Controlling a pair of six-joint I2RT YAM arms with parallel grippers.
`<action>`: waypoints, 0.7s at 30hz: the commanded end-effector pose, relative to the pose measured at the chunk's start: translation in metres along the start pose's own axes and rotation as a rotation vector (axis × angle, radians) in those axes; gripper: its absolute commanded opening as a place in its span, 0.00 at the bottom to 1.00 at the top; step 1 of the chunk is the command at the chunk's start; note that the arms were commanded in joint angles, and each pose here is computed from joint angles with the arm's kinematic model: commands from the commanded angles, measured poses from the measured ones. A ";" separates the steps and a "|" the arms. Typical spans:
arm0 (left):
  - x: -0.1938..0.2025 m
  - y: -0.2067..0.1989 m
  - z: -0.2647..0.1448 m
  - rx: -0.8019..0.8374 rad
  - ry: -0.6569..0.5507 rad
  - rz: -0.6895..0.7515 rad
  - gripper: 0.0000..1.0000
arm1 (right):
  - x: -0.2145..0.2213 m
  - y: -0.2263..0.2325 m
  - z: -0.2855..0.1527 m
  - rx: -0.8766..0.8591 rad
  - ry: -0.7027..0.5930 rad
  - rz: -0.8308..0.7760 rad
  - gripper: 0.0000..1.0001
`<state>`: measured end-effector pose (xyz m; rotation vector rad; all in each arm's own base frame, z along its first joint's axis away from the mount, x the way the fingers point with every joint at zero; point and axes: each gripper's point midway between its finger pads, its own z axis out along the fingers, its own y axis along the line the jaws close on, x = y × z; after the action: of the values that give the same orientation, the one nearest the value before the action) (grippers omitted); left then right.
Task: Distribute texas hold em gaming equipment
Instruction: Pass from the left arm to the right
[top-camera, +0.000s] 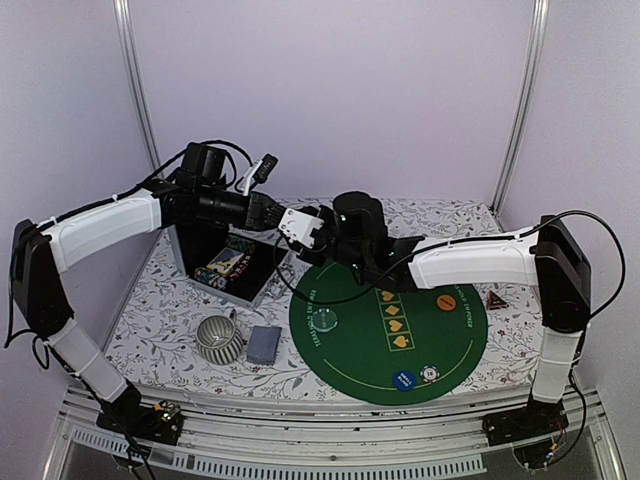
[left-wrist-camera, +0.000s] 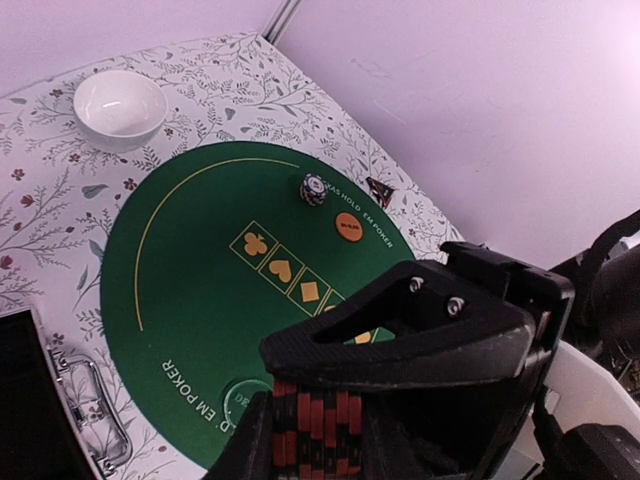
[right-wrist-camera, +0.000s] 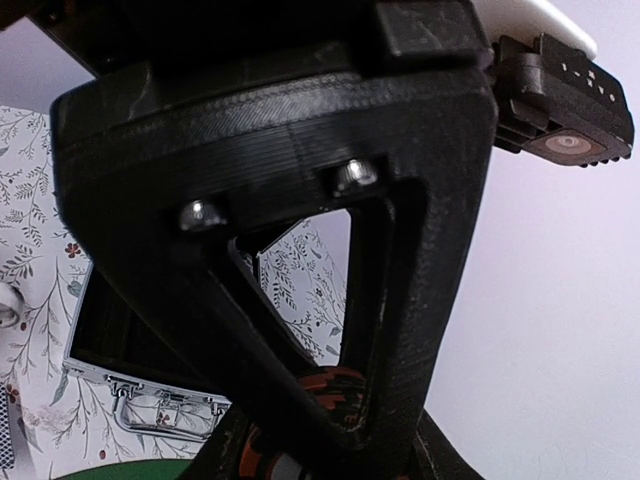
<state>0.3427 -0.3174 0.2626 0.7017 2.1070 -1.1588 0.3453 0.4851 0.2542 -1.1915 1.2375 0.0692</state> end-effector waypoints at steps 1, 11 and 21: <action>0.000 -0.019 0.003 0.095 0.000 0.024 0.24 | -0.010 -0.010 -0.002 0.028 -0.017 0.017 0.02; 0.000 -0.016 0.004 0.092 -0.002 0.021 0.40 | -0.011 -0.009 -0.009 0.012 -0.026 0.021 0.02; -0.004 -0.002 -0.002 -0.017 -0.032 0.046 0.57 | -0.010 -0.005 -0.011 -0.011 -0.020 0.024 0.01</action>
<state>0.3423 -0.3200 0.2611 0.7134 2.0986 -1.1795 0.3447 0.4841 0.2489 -1.2022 1.2502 0.0706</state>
